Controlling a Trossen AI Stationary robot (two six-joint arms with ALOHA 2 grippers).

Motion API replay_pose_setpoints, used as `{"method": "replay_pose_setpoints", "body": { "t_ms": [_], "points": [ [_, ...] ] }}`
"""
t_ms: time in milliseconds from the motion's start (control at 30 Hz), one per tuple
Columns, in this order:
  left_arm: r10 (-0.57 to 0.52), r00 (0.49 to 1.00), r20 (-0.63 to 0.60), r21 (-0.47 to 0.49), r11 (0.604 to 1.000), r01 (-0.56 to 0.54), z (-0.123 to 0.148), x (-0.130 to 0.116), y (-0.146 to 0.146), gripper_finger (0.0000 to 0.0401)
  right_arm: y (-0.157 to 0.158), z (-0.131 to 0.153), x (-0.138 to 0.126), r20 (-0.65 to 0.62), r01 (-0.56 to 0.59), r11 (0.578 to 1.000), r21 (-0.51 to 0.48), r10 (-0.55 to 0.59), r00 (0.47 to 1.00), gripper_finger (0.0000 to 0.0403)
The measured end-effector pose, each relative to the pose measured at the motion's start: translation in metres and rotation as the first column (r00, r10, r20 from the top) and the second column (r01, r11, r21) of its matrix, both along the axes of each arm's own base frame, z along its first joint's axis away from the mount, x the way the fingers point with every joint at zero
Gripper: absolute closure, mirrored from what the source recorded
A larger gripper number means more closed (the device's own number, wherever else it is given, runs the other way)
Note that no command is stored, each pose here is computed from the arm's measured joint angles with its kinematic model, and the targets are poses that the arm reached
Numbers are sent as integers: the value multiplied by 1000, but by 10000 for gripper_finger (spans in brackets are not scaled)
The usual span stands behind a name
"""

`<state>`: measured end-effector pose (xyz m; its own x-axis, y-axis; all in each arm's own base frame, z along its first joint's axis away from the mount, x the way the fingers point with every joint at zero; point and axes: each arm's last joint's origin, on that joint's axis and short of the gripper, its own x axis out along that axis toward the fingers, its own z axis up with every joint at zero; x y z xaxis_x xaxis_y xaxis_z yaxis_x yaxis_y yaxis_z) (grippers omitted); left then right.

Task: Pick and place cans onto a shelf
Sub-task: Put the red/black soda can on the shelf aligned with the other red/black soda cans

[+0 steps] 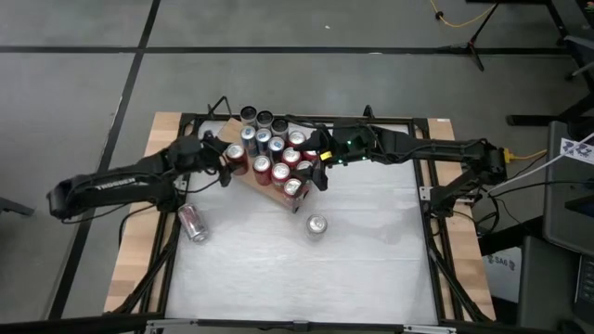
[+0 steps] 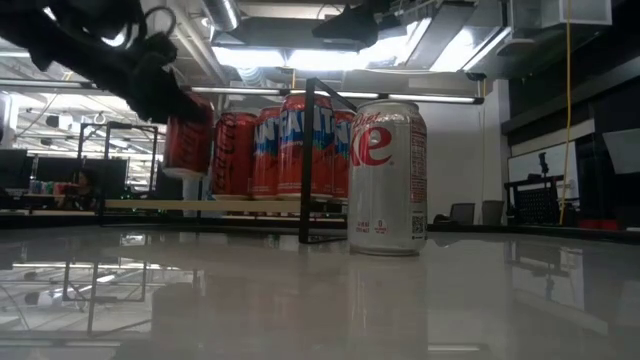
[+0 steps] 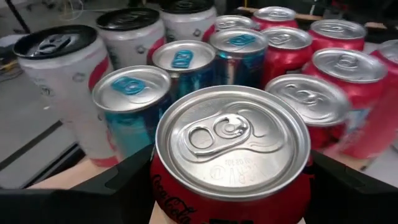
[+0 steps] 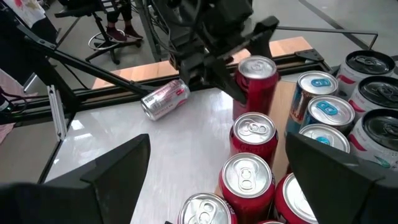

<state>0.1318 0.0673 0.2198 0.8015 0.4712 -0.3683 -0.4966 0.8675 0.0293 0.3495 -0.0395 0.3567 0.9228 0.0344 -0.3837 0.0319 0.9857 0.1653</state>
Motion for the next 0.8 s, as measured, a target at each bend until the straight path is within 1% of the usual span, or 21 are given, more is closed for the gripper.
{"method": "replay_pose_setpoints", "body": {
  "t_ms": [100, 200, 333, 467, 567, 800],
  "points": [
    [15, 1000, 2, -4, 1000, -15, -10, 0, 8, 115, 0, 0, 0, 0, 0, 1000, 0, 0, 1000, 40],
    [-14, 1000, -1, -17, 1000, 14, -17, -1, 13, 115, 0, 0, 0, -1, 0, 1000, 0, 0, 1000, 40],
    [-21, 1000, -5, -36, 999, 20, -20, 0, 19, 115, 0, 0, 0, -1, 0, 1000, 0, 0, 1000, 40],
    [-67, 998, 10, -53, 996, 68, -23, 5, 23, 115, 0, 0, 0, -2, 0, 1000, 0, 0, 1000, 40],
    [-70, 997, -28, -58, 996, 68, -29, 8, 26, 114, 0, -1, 0, -2, 0, 1000, 0, 0, 1000, 40],
    [-72, 997, -36, -61, 996, 70, -33, 14, 29, 114, 0, -1, 0, -3, 0, 1000, 0, 0, 1000, 40]
  ]
}}
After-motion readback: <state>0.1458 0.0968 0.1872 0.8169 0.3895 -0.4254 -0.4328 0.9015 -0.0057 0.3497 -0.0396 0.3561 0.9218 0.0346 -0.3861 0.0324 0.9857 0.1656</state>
